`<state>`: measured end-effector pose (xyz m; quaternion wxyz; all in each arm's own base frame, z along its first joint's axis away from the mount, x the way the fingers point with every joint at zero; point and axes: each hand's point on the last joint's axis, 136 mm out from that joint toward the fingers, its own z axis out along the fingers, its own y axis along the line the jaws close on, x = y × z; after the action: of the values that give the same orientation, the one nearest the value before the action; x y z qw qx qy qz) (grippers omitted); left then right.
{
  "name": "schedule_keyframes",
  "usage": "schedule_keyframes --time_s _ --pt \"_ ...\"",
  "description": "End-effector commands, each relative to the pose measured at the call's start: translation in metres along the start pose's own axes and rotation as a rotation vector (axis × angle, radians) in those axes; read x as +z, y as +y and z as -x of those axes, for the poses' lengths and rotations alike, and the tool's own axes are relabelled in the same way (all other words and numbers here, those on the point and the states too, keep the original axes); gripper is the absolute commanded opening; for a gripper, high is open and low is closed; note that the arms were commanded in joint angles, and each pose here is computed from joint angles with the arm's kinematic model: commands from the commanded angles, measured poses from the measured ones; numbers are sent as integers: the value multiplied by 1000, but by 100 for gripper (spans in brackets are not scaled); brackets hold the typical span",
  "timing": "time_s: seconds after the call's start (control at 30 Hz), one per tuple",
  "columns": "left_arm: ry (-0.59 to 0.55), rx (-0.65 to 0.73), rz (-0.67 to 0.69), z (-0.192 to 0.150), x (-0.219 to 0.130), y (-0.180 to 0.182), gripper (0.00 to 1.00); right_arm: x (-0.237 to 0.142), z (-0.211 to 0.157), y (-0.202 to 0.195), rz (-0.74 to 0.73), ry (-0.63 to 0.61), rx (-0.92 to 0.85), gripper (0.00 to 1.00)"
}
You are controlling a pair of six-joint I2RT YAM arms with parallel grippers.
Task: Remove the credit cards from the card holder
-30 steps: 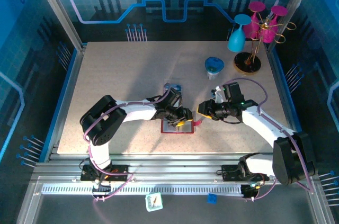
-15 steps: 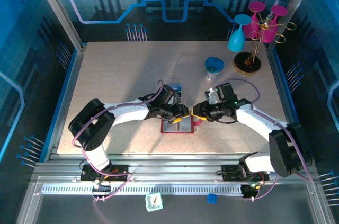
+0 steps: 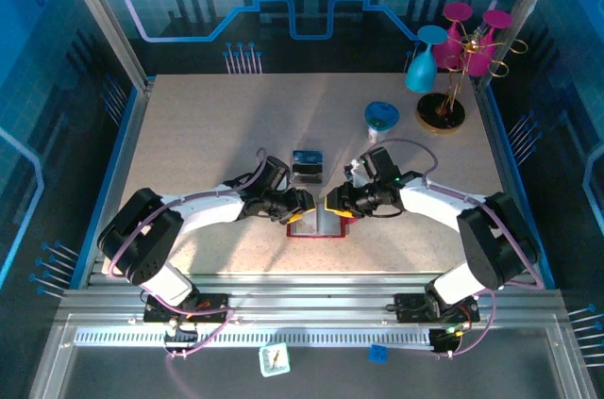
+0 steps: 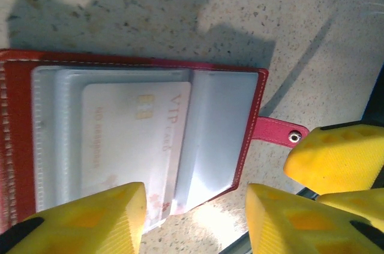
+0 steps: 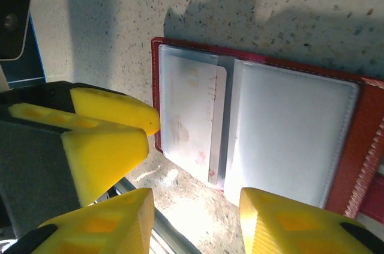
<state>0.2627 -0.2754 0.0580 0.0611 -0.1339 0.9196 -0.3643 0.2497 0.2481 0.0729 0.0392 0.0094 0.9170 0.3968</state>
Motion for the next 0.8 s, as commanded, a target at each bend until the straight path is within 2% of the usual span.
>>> schedule_keyframes --time_s 0.0,0.27,0.77 --pt "-12 2 19 -2 -7 9 44 10 5 10 12 0 -13 42" --pt "-25 -23 22 0 -7 15 33 27 3 15 18 31 -21 40" --pt "-10 -22 41 1 -1 19 24 42 -3 18 19 64 -29 40"
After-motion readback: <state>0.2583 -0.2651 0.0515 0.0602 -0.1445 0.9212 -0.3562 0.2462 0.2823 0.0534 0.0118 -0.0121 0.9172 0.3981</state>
